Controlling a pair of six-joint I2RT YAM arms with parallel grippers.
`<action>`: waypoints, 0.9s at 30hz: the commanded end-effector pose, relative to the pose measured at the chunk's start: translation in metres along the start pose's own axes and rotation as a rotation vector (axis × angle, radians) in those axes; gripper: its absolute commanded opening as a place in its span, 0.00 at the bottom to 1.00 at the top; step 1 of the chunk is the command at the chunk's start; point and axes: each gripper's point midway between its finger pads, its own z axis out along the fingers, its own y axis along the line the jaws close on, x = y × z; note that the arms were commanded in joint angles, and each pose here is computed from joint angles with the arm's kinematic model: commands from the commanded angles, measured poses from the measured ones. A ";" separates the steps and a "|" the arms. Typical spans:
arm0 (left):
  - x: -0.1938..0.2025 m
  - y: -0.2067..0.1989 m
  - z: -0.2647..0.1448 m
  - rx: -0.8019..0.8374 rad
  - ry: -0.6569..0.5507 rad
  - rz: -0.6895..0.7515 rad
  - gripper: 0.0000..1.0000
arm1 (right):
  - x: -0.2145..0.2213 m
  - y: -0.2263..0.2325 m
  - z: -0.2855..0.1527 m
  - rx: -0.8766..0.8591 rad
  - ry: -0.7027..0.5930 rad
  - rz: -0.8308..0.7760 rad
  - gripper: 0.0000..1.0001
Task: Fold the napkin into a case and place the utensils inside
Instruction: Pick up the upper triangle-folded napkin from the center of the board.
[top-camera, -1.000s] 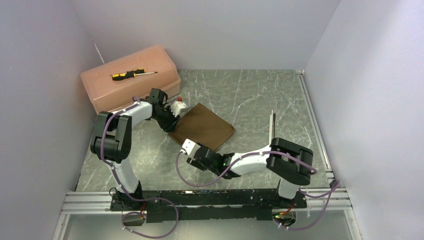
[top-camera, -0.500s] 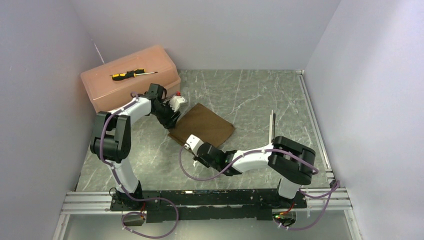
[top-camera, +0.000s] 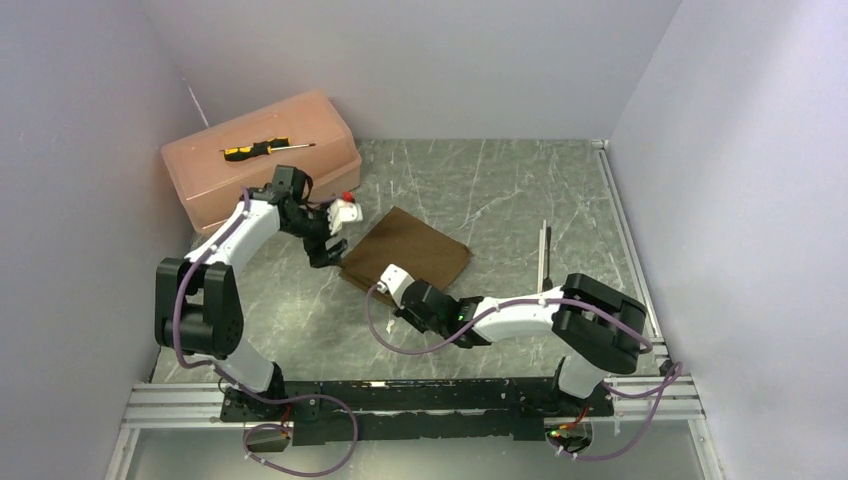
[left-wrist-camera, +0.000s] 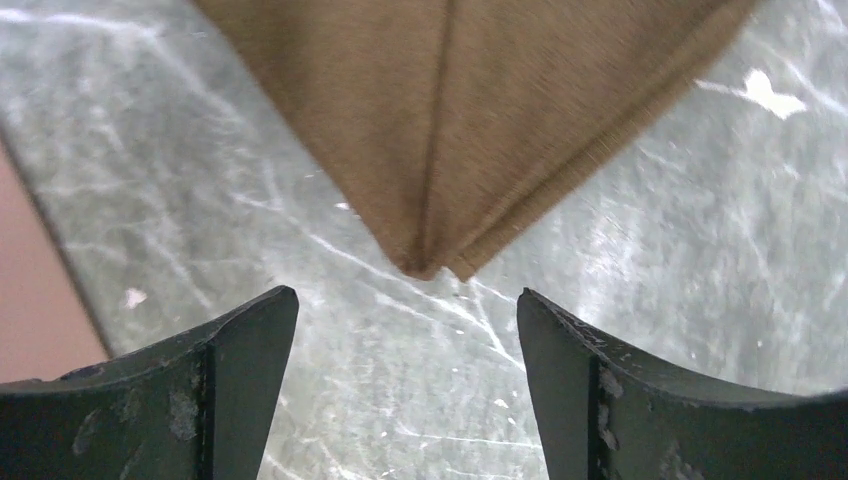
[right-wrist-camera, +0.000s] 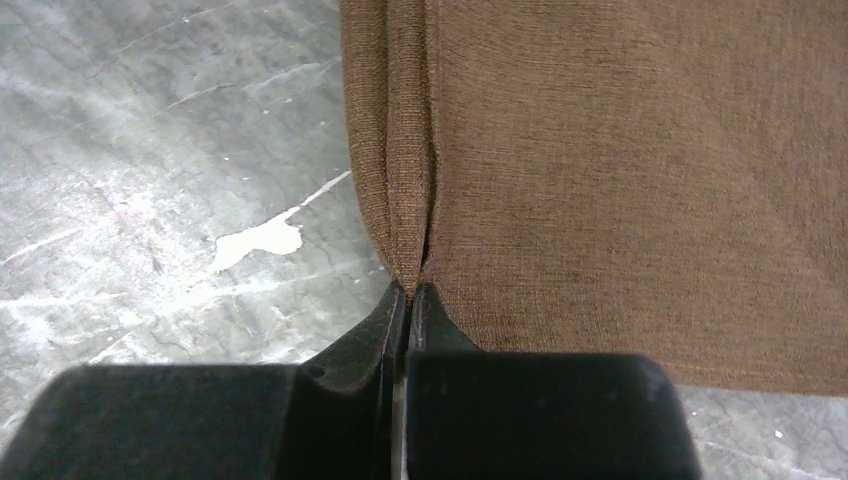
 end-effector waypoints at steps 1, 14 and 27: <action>0.004 -0.031 0.010 0.095 -0.045 0.295 0.84 | -0.015 -0.009 -0.009 -0.001 -0.057 0.088 0.00; -0.020 -0.021 0.014 -0.013 -0.184 0.735 0.84 | -0.036 -0.025 -0.014 -0.004 -0.122 0.179 0.00; 0.012 -0.078 0.051 0.249 -0.128 0.753 0.90 | -0.050 -0.032 -0.018 -0.003 -0.151 0.194 0.00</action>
